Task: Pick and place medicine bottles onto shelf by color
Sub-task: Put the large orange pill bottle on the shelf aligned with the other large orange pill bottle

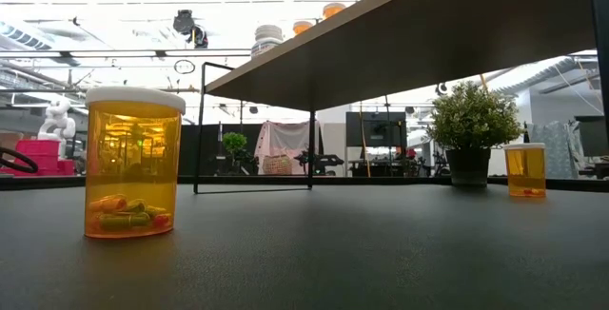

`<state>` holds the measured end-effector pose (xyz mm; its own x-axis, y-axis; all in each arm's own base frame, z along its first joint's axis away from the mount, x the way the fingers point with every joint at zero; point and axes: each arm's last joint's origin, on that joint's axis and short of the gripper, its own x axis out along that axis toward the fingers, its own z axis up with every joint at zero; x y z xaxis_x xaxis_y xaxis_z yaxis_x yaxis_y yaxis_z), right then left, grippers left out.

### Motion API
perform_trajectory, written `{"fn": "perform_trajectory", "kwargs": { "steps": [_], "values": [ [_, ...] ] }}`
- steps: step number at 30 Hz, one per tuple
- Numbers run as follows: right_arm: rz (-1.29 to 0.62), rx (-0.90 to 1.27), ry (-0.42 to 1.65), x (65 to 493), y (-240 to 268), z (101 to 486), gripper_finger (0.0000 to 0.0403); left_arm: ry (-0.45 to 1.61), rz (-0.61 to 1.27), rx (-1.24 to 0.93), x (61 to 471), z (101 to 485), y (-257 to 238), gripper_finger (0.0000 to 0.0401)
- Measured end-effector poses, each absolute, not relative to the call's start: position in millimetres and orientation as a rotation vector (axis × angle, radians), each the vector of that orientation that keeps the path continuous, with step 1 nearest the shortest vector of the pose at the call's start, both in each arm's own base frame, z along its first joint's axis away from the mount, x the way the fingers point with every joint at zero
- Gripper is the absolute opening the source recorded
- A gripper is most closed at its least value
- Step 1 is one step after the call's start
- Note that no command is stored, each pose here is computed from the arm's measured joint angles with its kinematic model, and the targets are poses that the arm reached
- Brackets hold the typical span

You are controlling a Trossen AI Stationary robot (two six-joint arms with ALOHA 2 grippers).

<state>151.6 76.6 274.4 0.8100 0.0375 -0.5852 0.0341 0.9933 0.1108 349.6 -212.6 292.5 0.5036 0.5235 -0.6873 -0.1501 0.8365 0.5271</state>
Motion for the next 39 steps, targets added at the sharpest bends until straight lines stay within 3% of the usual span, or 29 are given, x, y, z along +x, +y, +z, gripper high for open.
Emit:
{"fn": "perform_trajectory", "kwargs": {
  "steps": [13,24,29,39],
  "values": [
    [-0.198,0.208,0.862,104.3,43.7,264.9,0.0061,1.077,0.527,0.317,348.8,236.0,-193.4,0.0239],
    [-0.327,0.152,0.948,101.7,25.2,259.8,0.0067,0.948,0.421,0.223,339.8,262.5,-207.5,0.0239],
    [-0.339,0.075,0.968,103.2,17.2,259.7,0.0109,0.841,0.342,0.136,327.0,272.6,-202.6,0.0239],
    [-0.351,0.003,1.030,109.6,2.0,257.6,0.0235,0.632,0.179,0.012,292.5,251.4,-182.6,0.0239]
  ]
}}
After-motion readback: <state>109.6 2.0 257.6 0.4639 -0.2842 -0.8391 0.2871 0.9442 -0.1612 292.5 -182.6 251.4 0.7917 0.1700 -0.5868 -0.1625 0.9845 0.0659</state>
